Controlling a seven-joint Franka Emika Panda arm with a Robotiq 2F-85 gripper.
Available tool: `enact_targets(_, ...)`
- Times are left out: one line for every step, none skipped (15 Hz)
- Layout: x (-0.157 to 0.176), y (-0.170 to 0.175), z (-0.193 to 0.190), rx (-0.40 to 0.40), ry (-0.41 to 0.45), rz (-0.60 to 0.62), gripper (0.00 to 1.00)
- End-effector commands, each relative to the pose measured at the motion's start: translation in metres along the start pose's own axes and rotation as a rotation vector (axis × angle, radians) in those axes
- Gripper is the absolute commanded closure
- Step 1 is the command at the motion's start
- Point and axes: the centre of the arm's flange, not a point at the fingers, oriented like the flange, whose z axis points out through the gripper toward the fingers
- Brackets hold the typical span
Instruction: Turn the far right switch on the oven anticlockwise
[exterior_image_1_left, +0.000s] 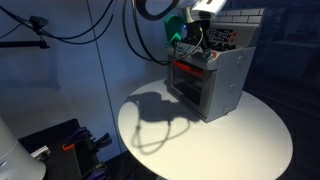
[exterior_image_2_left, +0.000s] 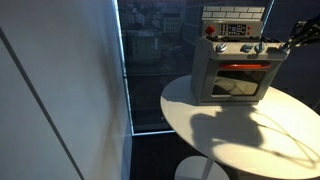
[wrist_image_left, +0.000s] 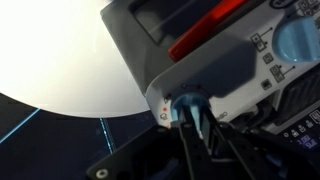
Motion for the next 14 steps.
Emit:
enact_targets(0.003, -0.007, -0.006, -0.016, 0.029, -0.053, 0.94)
enact_targets(0.003, -0.008, -0.007, -0.023, 0.032, -0.069, 0.94)
enact_targets(0.003, -0.008, -0.008, -0.03, 0.035, -0.085, 0.94)
enact_targets(0.003, -0.008, -0.008, -0.036, 0.037, -0.1, 0.94)
enact_targets(0.003, -0.009, -0.009, -0.041, 0.038, -0.114, 0.94)
enact_targets(0.003, -0.009, -0.009, -0.047, 0.04, -0.128, 0.94)
enact_targets(0.003, -0.009, -0.01, -0.054, 0.043, -0.146, 0.94)
enact_targets(0.003, -0.009, -0.011, -0.062, 0.046, -0.165, 0.94)
enact_targets(0.003, -0.01, -0.013, -0.069, 0.049, -0.188, 0.94)
enact_targets(0.002, -0.011, -0.013, -0.076, 0.053, -0.208, 0.94)
enact_targets(0.002, -0.011, -0.015, -0.082, 0.054, -0.229, 0.94)
enact_targets(0.002, -0.012, -0.015, -0.09, 0.056, -0.25, 0.94)
enact_targets(0.001, -0.012, -0.016, -0.098, 0.058, -0.273, 0.94)
enact_targets(0.001, -0.012, -0.016, -0.105, 0.058, -0.292, 0.94)
